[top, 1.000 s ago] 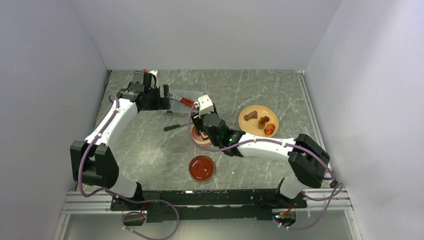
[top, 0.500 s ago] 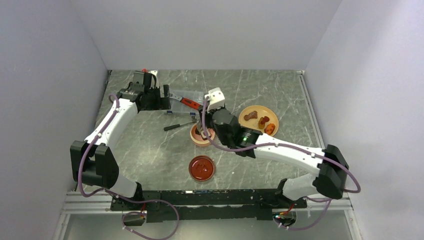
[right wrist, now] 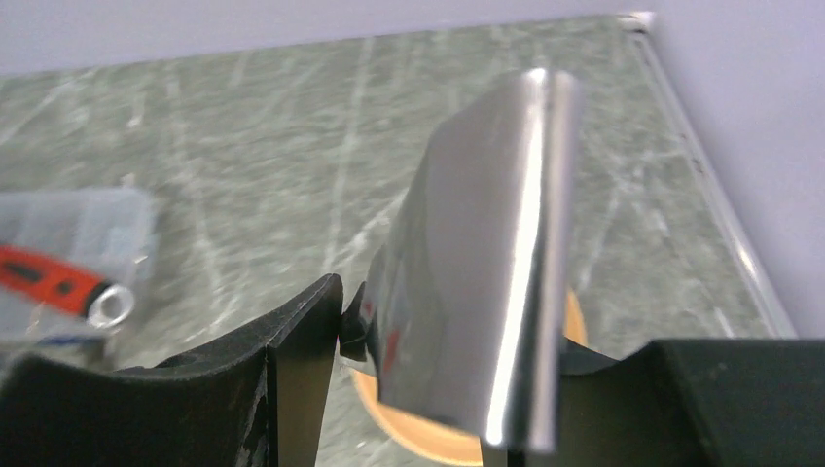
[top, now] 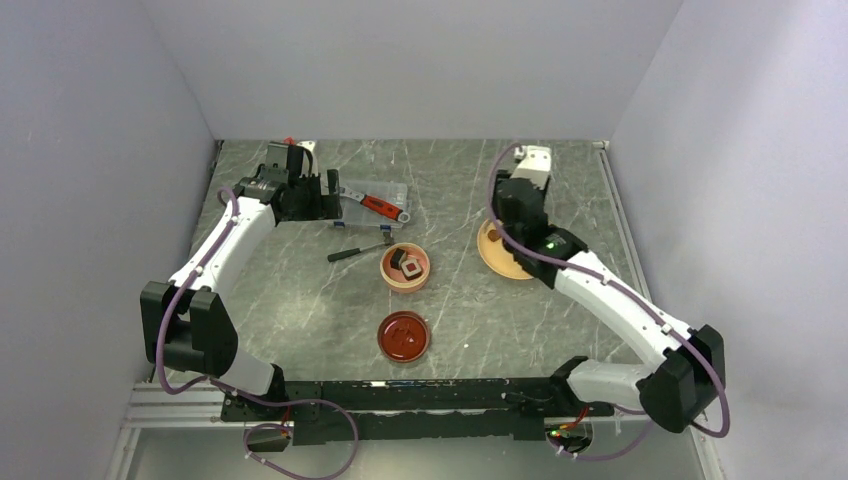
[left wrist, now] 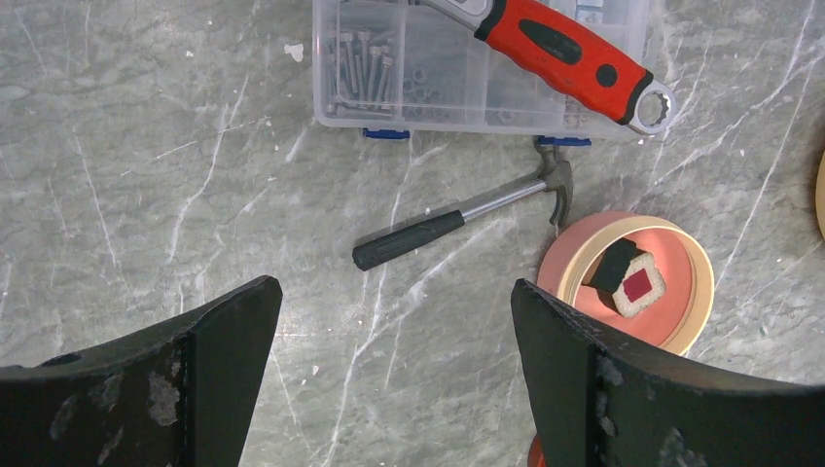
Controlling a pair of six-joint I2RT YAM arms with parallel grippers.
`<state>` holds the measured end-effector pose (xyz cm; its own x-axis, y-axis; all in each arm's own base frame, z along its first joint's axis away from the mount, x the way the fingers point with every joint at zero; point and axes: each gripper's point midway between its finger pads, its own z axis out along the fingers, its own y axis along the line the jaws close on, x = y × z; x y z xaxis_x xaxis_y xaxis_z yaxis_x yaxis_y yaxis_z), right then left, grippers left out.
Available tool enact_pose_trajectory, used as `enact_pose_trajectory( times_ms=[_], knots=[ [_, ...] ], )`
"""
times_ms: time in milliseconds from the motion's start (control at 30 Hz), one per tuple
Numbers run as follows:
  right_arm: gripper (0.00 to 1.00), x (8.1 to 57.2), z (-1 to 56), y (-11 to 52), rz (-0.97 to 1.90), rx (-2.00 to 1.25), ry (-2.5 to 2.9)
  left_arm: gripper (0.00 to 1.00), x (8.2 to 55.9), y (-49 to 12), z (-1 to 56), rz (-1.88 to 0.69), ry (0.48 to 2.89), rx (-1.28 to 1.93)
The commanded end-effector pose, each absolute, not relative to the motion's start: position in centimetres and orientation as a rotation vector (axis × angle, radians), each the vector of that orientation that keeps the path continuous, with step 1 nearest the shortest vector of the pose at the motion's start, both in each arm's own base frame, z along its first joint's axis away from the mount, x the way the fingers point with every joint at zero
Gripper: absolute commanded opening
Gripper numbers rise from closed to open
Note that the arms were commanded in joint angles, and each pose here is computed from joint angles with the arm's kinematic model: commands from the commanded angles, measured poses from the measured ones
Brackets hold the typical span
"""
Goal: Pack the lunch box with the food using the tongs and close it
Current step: Pick up the fake food from the plate.
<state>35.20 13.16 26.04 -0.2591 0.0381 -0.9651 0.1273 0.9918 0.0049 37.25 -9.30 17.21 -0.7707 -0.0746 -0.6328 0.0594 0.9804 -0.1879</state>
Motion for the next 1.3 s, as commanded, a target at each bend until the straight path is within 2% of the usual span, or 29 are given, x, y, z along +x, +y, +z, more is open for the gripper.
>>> enact_pose_trajectory(
  times_ms=[0,167,367,767,1133,1267],
  knots=[
    [0.53,36.4,25.4,7.9,-0.142,0.243,1.850,0.94,37.7,-9.5,18.6,-0.281,2.388,0.004],
    [0.53,38.1,23.2,4.6,-0.160,0.300,1.894,0.94,37.7,-9.4,18.6,-0.277,2.388,0.004],
    [0.52,39.3,21.8,3.7,-0.153,0.326,1.915,0.94,37.7,-9.4,18.5,-0.276,2.391,0.005],
    [0.42,38.8,18.9,2.2,-0.258,0.429,1.972,0.94,37.7,-9.4,18.5,-0.277,2.391,0.004],
    [0.22,37.8,21.1,1.9,-0.244,0.440,1.935,0.94,37.7,-9.5,18.6,-0.281,2.389,0.004],
    [0.19,36.8,22.5,2.6,-0.213,0.411,1.910,0.94,37.7,-9.5,18.8,-0.283,2.383,0.003]
  ],
)
